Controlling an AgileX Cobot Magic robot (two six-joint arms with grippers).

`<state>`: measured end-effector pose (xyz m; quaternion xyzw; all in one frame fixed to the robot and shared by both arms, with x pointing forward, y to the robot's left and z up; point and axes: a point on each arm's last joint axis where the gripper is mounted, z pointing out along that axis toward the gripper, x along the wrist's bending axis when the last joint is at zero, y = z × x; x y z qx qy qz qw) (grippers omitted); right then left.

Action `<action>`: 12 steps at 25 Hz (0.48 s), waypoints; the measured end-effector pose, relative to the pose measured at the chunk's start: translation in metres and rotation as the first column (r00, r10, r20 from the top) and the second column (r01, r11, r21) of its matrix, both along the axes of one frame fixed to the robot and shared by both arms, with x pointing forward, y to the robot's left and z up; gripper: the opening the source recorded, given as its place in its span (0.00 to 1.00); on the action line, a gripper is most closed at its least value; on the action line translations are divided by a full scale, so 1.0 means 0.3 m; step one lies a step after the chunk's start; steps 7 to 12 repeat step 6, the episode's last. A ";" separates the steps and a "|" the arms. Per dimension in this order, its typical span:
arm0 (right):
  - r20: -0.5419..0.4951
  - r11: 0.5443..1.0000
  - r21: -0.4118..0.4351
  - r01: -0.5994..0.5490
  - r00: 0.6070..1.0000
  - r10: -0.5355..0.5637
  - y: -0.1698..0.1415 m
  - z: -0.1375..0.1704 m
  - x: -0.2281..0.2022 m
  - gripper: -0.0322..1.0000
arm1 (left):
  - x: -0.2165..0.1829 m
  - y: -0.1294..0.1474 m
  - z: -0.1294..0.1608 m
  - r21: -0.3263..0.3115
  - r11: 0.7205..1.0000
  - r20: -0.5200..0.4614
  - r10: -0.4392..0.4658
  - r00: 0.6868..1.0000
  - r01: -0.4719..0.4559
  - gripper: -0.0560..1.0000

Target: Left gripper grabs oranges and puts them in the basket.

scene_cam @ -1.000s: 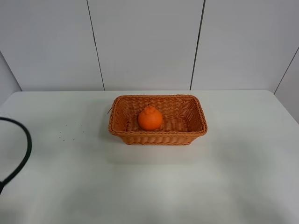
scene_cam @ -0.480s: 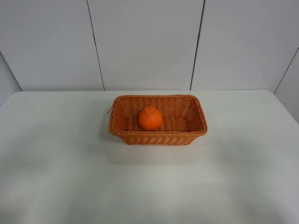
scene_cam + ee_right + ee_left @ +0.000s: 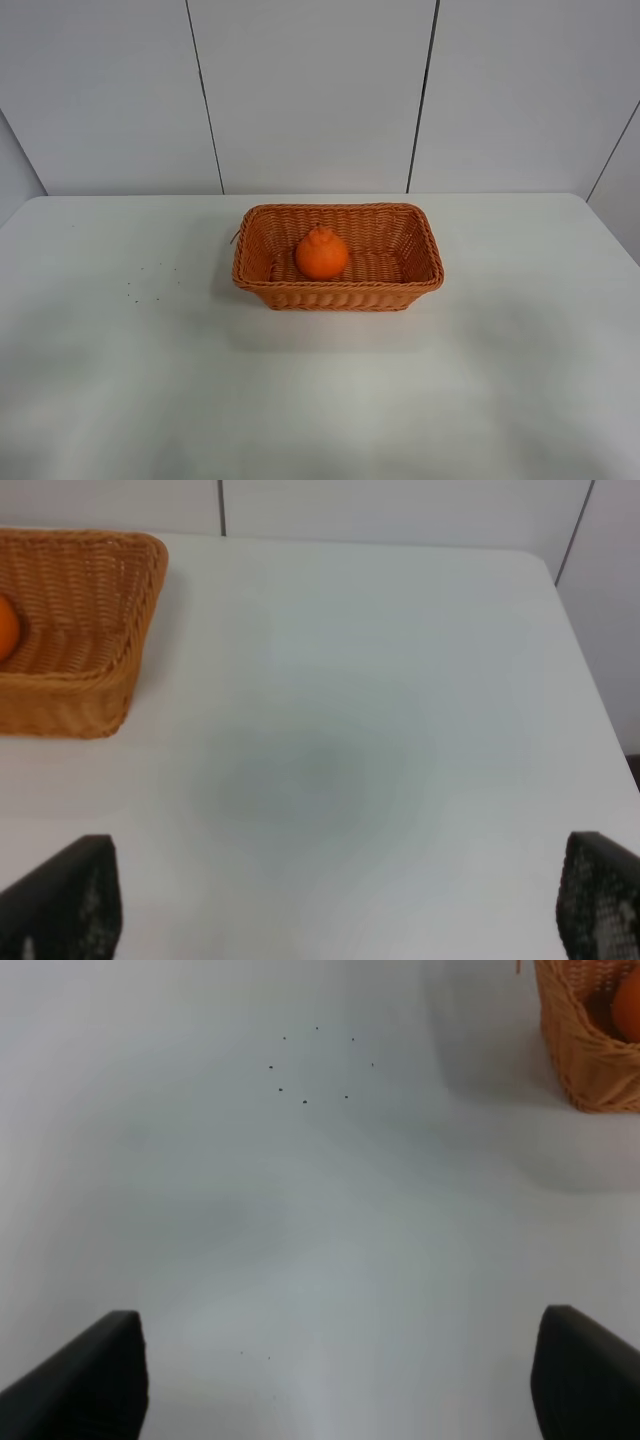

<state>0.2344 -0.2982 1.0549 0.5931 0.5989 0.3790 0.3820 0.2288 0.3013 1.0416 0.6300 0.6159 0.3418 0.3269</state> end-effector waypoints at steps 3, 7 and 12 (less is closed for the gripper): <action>0.000 1.000 0.000 0.000 1.000 0.000 0.000 0.000 0.000 0.70 | 0.000 0.000 0.000 -0.001 1.000 0.000 0.000 1.000 0.000 0.88; 0.000 1.000 0.000 0.000 1.000 0.000 0.000 0.000 0.000 0.70 | 0.000 0.000 0.000 -0.001 1.000 0.000 0.000 1.000 0.000 0.88; 0.000 1.000 0.000 0.000 1.000 0.000 0.000 0.000 0.000 0.70 | 0.000 0.000 0.000 -0.001 1.000 0.000 0.000 1.000 0.000 0.88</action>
